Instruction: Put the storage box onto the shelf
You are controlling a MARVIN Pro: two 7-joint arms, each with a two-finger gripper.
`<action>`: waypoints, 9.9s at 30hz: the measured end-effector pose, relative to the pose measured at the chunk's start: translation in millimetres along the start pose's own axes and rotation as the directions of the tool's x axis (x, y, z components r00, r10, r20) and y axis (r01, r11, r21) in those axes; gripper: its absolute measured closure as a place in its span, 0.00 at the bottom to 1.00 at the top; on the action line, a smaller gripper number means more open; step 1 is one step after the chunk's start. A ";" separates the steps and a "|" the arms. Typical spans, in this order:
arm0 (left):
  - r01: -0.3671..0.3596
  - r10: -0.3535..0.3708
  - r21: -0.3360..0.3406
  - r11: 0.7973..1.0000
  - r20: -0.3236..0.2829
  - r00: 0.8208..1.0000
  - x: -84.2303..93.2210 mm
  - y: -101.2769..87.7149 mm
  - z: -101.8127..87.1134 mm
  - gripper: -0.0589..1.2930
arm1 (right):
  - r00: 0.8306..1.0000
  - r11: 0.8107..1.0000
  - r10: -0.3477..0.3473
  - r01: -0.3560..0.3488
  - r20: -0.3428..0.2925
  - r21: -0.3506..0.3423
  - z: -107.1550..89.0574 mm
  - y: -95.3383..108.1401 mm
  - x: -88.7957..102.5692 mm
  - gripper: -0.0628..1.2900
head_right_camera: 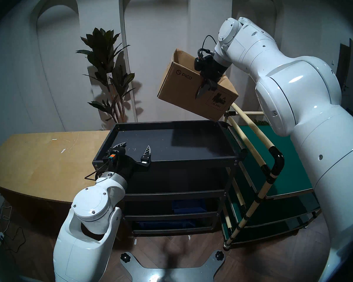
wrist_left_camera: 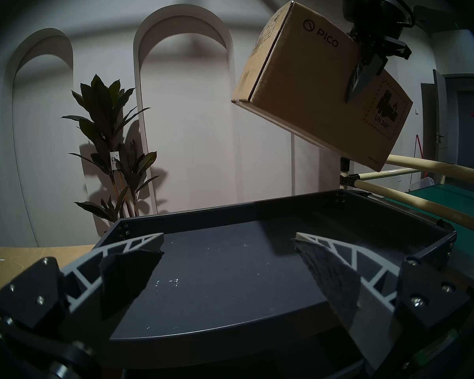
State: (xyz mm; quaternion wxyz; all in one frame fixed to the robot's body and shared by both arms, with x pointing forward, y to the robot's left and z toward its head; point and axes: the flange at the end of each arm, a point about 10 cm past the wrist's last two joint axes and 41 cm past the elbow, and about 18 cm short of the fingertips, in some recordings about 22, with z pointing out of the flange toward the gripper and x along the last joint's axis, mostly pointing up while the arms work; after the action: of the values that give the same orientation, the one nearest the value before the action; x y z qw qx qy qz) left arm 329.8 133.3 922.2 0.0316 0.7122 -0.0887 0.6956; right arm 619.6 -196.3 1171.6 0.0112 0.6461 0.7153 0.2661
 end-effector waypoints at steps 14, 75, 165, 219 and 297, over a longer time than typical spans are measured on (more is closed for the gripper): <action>0.000 0.000 0.000 1.000 0.000 1.000 -0.1 0.0 0.0 0.01 | 0.999 0.995 -0.001 -0.002 0.037 0.102 41.8 -16.2 -3.0 0.80; 0.000 0.000 0.000 1.000 0.009 1.000 -3.6 0.3 0.9 0.01 | 0.983 0.968 -0.158 0.135 0.097 0.211 86.4 -32.5 37.1 0.80; -0.003 0.003 0.000 1.000 0.038 0.999 -15.2 1.3 3.9 0.01 | 0.988 0.915 -0.153 0.143 -0.004 0.377 198.6 -99.4 117.0 0.84; -0.003 0.003 0.002 1.000 0.033 0.999 -13.3 1.3 4.8 0.01 | 0.988 0.996 -0.092 0.089 -0.123 -0.031 -14.2 8.2 105.5 0.03; -0.007 0.006 0.001 1.000 0.073 0.997 -29.2 2.5 7.8 0.01 | 0.820 0.904 0.162 -0.346 -0.549 -0.250 -47.4 12.1 -78.1 0.03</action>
State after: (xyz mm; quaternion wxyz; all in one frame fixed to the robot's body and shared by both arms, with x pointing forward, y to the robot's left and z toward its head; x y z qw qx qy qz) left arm 336.5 132.0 892.6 0.0257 0.7367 -0.0918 0.6694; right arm 626.5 -286.0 1191.5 -0.1062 0.6299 0.5411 0.5469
